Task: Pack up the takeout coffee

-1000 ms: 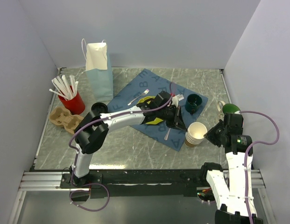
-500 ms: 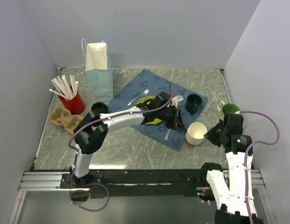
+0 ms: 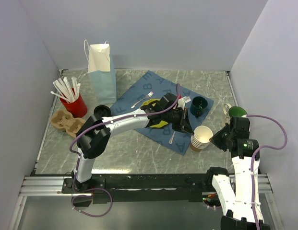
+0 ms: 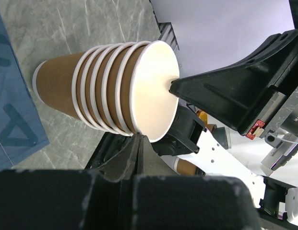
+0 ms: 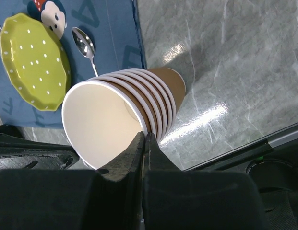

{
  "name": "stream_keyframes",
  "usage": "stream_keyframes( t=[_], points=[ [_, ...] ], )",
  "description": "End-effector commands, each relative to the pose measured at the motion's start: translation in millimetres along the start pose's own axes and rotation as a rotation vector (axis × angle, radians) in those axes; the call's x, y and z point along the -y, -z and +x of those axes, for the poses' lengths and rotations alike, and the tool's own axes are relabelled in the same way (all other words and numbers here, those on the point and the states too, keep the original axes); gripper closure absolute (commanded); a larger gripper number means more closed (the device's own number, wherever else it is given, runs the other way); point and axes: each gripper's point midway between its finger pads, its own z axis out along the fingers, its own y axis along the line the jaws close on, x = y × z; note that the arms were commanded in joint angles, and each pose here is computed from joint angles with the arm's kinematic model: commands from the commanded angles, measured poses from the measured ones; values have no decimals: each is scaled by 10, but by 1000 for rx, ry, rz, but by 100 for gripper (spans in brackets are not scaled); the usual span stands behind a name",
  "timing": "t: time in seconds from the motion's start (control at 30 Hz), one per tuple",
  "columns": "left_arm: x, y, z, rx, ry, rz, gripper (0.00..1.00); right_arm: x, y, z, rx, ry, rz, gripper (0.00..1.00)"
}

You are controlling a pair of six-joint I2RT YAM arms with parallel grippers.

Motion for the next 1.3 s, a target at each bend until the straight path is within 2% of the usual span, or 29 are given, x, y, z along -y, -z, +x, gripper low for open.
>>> stream_keyframes(
  t=[0.0,0.53,1.27],
  points=[
    [114,-52,3,-1,-32,31,99,-60,9,-57,30,-16,-32,100],
    [-112,-37,49,25,-10,-56,99,-65,-8,-64,26,-7,-30,100],
    [81,-70,-18,28,-3,33,99,-88,-17,-58,19,-3,-42,100]
  ],
)
